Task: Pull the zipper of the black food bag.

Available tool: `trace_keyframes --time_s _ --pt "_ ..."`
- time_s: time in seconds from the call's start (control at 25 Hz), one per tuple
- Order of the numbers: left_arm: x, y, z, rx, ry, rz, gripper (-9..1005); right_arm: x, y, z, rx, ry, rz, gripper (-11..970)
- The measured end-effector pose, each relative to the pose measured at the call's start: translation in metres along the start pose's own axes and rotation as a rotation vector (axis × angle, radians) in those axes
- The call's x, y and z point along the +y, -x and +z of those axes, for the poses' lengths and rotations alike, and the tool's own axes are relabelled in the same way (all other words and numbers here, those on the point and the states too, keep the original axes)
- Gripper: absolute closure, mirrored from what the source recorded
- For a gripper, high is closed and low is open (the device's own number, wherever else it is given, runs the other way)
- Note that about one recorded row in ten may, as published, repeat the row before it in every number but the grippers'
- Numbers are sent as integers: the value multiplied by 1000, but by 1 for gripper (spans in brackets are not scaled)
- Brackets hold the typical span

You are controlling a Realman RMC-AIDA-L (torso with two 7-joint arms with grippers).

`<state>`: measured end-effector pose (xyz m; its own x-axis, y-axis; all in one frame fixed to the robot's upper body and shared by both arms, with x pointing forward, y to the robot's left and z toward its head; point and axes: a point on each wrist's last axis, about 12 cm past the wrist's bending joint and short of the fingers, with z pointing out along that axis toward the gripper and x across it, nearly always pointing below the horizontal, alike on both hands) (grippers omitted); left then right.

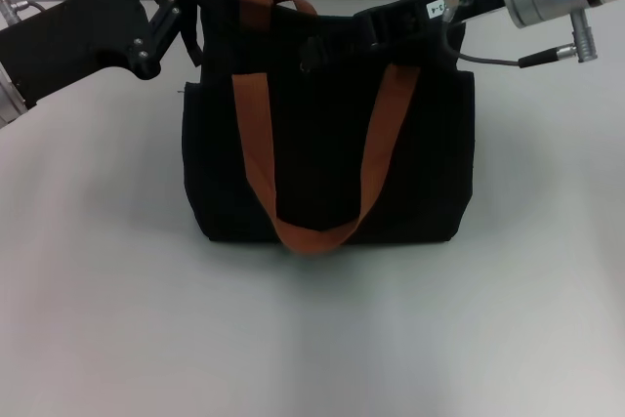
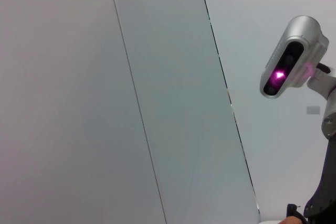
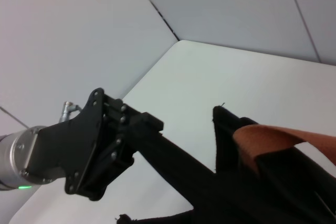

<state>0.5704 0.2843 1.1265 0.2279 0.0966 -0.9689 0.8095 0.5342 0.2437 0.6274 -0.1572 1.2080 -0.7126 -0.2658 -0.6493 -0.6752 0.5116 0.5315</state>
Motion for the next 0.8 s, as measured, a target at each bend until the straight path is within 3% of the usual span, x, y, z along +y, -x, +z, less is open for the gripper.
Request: trace_keyframes --time_s 0.44,0.8 --pt "2 1 -1 -8 22 -5 951 -4 1 -12 -26 -25 34 585" --pt "2 1 0 -17 21 -7 951 -4 3 -4 -35 -39 32 584"
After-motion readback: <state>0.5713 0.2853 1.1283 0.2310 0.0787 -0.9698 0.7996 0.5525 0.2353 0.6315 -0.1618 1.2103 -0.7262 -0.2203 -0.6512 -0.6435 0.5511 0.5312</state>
